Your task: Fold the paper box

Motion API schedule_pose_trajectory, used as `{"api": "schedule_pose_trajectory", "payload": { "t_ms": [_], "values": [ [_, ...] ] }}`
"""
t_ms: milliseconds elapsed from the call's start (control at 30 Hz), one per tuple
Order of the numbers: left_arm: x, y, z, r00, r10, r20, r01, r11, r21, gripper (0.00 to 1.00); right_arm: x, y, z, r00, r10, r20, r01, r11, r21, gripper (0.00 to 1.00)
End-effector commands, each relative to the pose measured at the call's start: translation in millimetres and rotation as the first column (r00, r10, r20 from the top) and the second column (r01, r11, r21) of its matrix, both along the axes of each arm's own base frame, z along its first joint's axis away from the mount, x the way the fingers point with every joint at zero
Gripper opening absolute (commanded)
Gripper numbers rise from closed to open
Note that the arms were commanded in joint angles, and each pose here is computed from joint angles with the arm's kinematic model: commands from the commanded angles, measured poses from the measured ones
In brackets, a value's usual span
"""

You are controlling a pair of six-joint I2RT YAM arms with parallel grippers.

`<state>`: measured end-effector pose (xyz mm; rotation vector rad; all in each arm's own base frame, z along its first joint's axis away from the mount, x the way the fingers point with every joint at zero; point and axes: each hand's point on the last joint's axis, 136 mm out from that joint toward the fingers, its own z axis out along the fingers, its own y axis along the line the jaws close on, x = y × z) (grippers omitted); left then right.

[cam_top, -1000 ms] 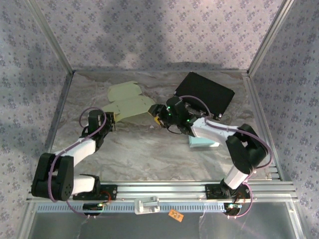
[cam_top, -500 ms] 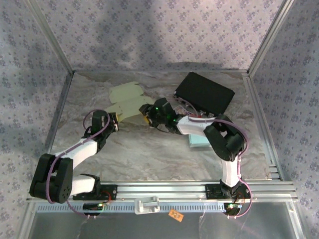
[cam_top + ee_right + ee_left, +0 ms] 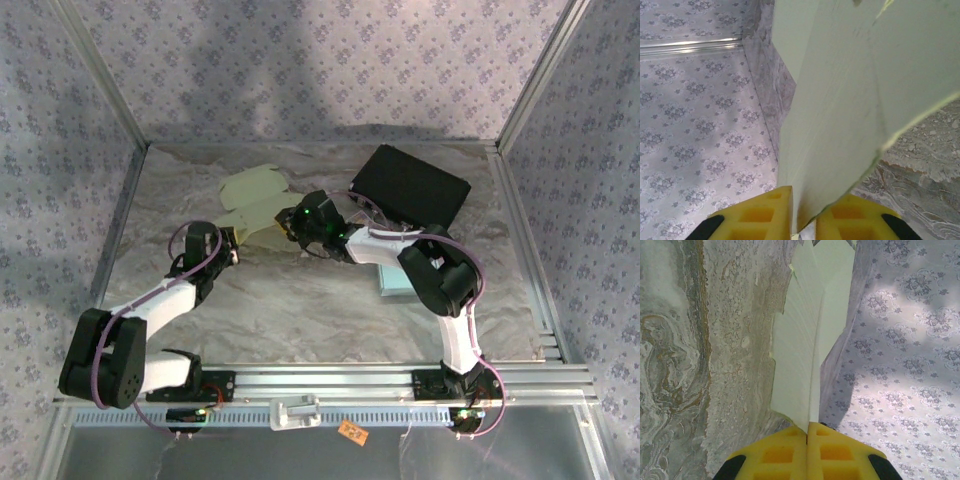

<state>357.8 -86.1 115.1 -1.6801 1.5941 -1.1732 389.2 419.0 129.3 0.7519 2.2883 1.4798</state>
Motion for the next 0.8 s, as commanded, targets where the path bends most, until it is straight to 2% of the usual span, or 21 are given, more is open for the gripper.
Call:
{"api": "schedule_pose_trajectory", "payload": {
  "t_ms": [0, 33, 67, 100, 167, 200, 300, 433, 533, 633, 767],
  "values": [
    [6, -1, 21, 0.999, 0.014, 0.046, -0.013, 1.0, -0.02, 0.0, 9, 2, 8, 1.0, -0.018, 0.013, 0.018, 1.0, 0.009, 0.1],
    [6, -3, 23, 0.999, 0.005, 0.048, -0.004, 1.0, -0.021, 0.02, 11, 1, 13, 1.0, -0.021, 0.022, 0.02, 1.0, 0.014, 0.05],
    [6, -5, 29, 0.998, -0.009, 0.058, 0.01, 1.0, -0.016, 0.18, 14, 0, 20, 0.999, -0.024, 0.038, 0.023, 1.0, 0.018, 0.0],
    [7, -7, 39, 0.997, -0.04, 0.067, 0.039, 0.999, 0.008, 0.31, 17, -4, 28, 0.998, -0.031, 0.059, 0.03, 0.999, 0.013, 0.0],
    [5, -12, 65, 0.99, -0.127, 0.058, 0.12, 0.988, 0.098, 0.44, 23, -9, 52, 0.994, -0.033, 0.106, 0.033, 0.999, 0.004, 0.0],
    [1, -15, 82, 0.982, -0.184, 0.047, 0.174, 0.97, 0.169, 0.46, 25, -11, 66, 0.991, -0.026, 0.133, 0.026, 1.0, 0.001, 0.0],
    [-17, -18, 122, 0.955, -0.296, -0.012, 0.283, 0.899, 0.334, 0.49, 31, -15, 107, 0.98, -0.001, 0.201, -0.002, 1.0, 0.016, 0.0],
    [-42, -11, 154, 0.943, -0.332, -0.026, 0.315, 0.862, 0.396, 0.55, 30, -23, 162, 0.955, 0.015, 0.296, -0.021, 1.0, 0.019, 0.0],
    [-61, 3, 177, 0.946, -0.323, -0.015, 0.294, 0.84, 0.456, 0.55, 17, -32, 200, 0.946, 0.027, 0.324, -0.034, 0.999, 0.015, 0.0],
    [-70, 15, 196, 0.945, -0.327, -0.009, 0.285, 0.81, 0.513, 0.53, -6, -50, 216, 0.971, 0.032, 0.236, -0.027, 0.999, -0.026, 0.0],
    [-79, 28, 204, 0.936, -0.346, -0.064, 0.315, 0.742, 0.591, 0.52, -42, -71, 233, 0.995, 0.021, 0.102, -0.019, 1.0, -0.023, 0.0]
  ]
}}
